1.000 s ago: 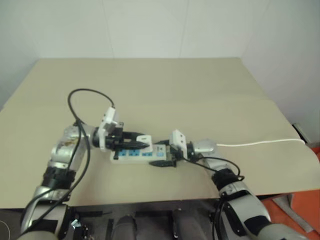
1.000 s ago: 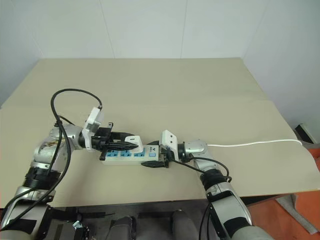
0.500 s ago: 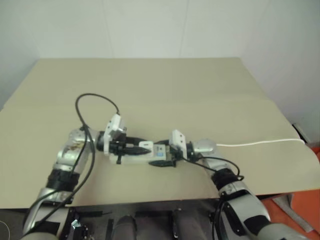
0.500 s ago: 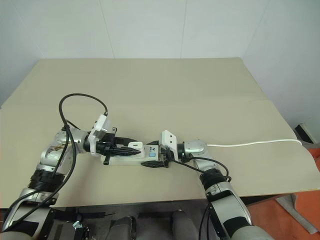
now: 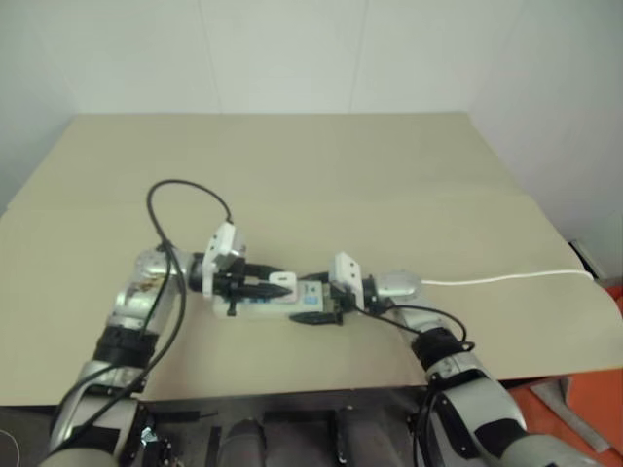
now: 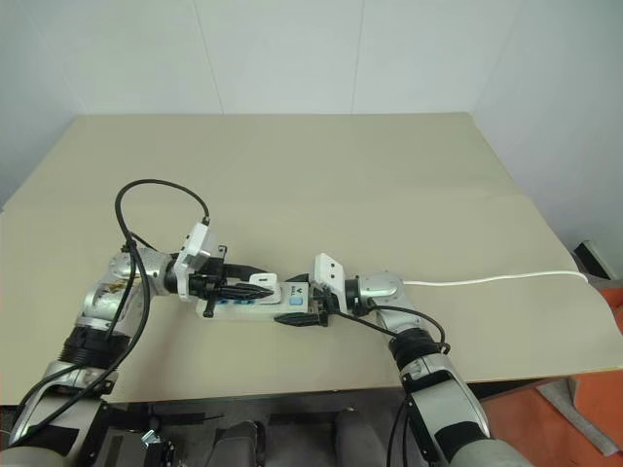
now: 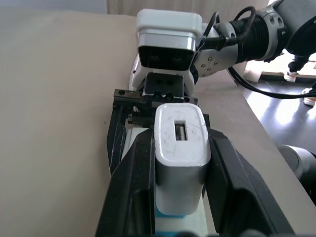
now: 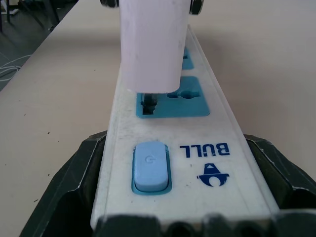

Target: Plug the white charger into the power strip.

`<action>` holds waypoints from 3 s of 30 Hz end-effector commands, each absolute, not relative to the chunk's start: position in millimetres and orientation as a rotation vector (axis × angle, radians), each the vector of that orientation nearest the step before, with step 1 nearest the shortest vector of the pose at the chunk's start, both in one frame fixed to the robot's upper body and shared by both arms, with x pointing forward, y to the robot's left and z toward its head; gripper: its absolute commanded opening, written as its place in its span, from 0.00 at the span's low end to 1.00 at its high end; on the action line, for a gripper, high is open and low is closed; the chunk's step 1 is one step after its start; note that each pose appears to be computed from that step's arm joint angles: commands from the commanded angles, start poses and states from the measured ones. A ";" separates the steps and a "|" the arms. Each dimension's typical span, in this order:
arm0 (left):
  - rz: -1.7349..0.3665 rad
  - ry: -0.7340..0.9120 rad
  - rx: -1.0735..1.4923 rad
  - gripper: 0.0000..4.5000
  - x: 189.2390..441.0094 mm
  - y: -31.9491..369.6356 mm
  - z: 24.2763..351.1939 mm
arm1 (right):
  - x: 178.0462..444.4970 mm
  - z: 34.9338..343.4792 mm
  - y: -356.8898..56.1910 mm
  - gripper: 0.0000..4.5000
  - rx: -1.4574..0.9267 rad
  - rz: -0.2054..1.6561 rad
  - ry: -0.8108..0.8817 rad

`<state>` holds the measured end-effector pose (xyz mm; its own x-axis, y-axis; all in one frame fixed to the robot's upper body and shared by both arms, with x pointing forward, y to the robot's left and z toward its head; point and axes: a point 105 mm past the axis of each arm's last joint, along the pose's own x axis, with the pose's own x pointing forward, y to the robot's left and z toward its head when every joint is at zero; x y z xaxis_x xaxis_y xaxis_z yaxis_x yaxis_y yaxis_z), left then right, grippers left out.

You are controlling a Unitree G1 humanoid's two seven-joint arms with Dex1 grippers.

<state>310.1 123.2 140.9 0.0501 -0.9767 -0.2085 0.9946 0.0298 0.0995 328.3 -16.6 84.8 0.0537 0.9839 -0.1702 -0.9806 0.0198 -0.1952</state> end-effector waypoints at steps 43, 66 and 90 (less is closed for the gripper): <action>-1.580 -0.079 0.320 0.99 294.5 128.4 219.3 | 323.6 89.8 -4.2 0.76 -0.299 1.573 -0.051; -1.262 -0.061 0.323 1.00 235.5 212.3 246.8 | 327.8 119.6 -36.0 0.99 -0.373 1.513 -0.130; -1.114 0.014 0.222 1.00 217.2 223.1 214.5 | 322.2 164.9 -142.2 0.99 -0.455 1.305 -0.077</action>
<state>220.8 225.8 203.6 0.4492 -0.8809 -0.1488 0.8921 0.4335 0.1272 321.5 -139.8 151.4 0.2642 0.9358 -0.2333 -0.9241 0.1763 -0.3390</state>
